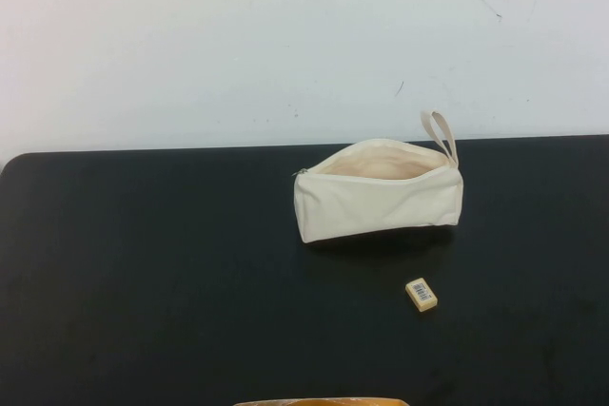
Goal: Put eraser into pencil case
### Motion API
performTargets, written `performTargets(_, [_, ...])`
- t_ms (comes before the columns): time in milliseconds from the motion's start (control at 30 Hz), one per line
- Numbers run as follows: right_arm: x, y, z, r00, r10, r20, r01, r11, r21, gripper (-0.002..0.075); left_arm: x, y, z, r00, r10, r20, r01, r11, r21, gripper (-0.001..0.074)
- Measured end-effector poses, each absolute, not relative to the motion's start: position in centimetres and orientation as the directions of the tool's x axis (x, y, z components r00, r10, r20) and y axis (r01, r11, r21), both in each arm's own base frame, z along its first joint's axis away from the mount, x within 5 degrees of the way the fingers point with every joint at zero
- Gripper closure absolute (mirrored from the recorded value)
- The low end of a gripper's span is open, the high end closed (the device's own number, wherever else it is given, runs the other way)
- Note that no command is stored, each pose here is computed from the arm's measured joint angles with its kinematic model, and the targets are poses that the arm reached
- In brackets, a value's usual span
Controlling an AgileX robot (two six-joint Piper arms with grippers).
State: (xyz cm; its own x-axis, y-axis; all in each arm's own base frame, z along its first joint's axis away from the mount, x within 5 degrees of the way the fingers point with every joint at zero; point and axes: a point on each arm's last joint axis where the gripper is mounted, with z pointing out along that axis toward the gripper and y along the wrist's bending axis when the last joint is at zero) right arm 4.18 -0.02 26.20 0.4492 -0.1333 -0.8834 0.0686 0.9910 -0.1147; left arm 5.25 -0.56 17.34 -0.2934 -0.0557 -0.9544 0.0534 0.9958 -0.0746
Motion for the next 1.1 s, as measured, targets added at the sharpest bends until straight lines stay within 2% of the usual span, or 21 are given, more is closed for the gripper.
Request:
performTargets(200, [2.9,0.0,32.1,0.339,-0.326,-0.882,0.132,0.945,-0.299,0.0727,5.3,-0.6,17.3,-0.293,-0.056,-0.954,0.053,0.996,-0.075,0.0736])
performTargets(433, [2.3,0.0,38.5,0.391,-0.329,-0.86,0.15,0.944,-0.293,0.0727,5.3,-0.6,17.3,-0.293,-0.056,-0.954,0.053,0.996,-0.075,0.0736])
performTargets(667, [3.7,0.0,38.7,0.334,-0.209,-0.919,0.084,0.978,-0.192,0.0727,5.3,-0.6,17.3,-0.293,-0.056,-0.954,0.053,0.996,-0.075,0.0736])
performTargets(833, [5.4,0.0,37.8,0.246,-0.03,-0.969,0.012,1.0,-0.028,0.0727,5.3,-0.6,17.3,-0.293,-0.056,-0.954,0.053,0.996,-0.075,0.0736])
performTargets(1100, [8.3,0.0,38.0,0.116,0.005,-0.993,-0.001,1.0,0.005,0.0727,5.3,-0.6,17.3,-0.293,-0.056,-0.954,0.053,0.996,-0.075,0.0736])
